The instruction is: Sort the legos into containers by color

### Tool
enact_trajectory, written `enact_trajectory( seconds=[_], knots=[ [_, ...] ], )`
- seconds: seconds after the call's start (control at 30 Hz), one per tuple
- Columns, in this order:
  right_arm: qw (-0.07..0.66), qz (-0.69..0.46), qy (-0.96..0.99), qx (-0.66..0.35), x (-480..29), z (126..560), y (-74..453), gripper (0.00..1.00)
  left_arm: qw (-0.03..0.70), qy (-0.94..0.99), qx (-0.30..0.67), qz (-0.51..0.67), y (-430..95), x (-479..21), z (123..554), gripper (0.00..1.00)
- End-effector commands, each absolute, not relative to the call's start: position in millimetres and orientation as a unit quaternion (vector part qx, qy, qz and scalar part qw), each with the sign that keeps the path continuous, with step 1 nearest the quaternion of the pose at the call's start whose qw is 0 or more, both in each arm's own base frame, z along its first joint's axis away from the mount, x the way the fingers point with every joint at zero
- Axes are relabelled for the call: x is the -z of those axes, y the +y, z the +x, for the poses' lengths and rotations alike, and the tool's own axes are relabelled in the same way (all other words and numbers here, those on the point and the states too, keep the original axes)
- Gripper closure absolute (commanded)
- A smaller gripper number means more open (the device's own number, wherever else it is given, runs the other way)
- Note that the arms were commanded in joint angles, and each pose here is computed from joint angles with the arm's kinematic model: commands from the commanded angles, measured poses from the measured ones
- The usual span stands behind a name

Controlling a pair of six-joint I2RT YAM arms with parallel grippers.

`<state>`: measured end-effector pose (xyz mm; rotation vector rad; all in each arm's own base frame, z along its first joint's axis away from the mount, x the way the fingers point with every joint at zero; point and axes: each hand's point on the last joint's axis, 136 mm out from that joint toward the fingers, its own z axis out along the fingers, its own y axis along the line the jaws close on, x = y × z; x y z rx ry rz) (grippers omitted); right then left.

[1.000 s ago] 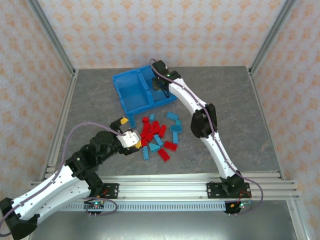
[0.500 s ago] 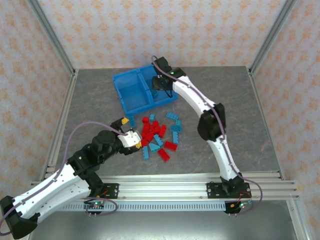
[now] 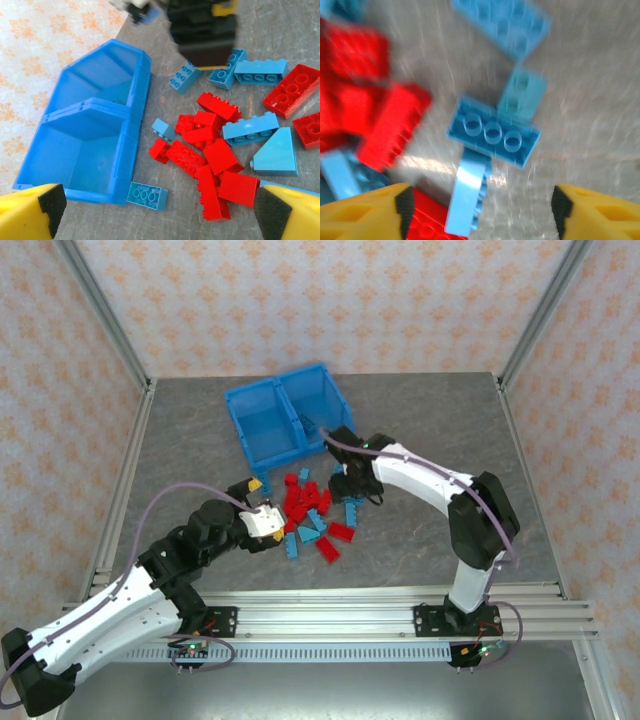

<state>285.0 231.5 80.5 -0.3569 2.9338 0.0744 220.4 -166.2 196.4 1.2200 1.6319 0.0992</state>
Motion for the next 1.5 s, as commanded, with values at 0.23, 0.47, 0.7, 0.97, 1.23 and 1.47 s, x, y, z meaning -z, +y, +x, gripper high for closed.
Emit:
enact_trajectory(
  seconds=[0.23, 0.47, 0.7, 0.97, 1.23, 1.47],
  knots=[
    [0.072, -0.030, 0.994, -0.072, -41, 265, 242, 0.42, 0.504, 0.671, -0.019, 0.543, -172, -193, 211, 0.00],
    [0.093, -0.020, 0.995, -0.040, -31, 277, 235, 0.61, 0.503, 0.668, -0.018, 0.548, -174, -191, 210, 0.00],
    [0.121, -0.020, 0.992, -0.038, -48, 278, 227, 0.69, 0.502, 0.668, -0.015, 0.549, -175, -191, 210, 0.00],
    [0.201, -0.026, 0.975, -0.086, -117, 291, 233, 0.72, 0.506, 0.670, -0.021, 0.543, -172, -193, 211, 0.00],
    [0.368, -0.064, 0.922, -0.103, -225, 357, 260, 0.71, 0.551, 0.670, -0.020, 0.497, -170, -213, 218, 0.00],
    [0.403, -0.088, 0.910, -0.040, -233, 441, 294, 0.71, 0.568, 0.683, -0.026, 0.459, -164, -221, 225, 0.00]
  ],
)
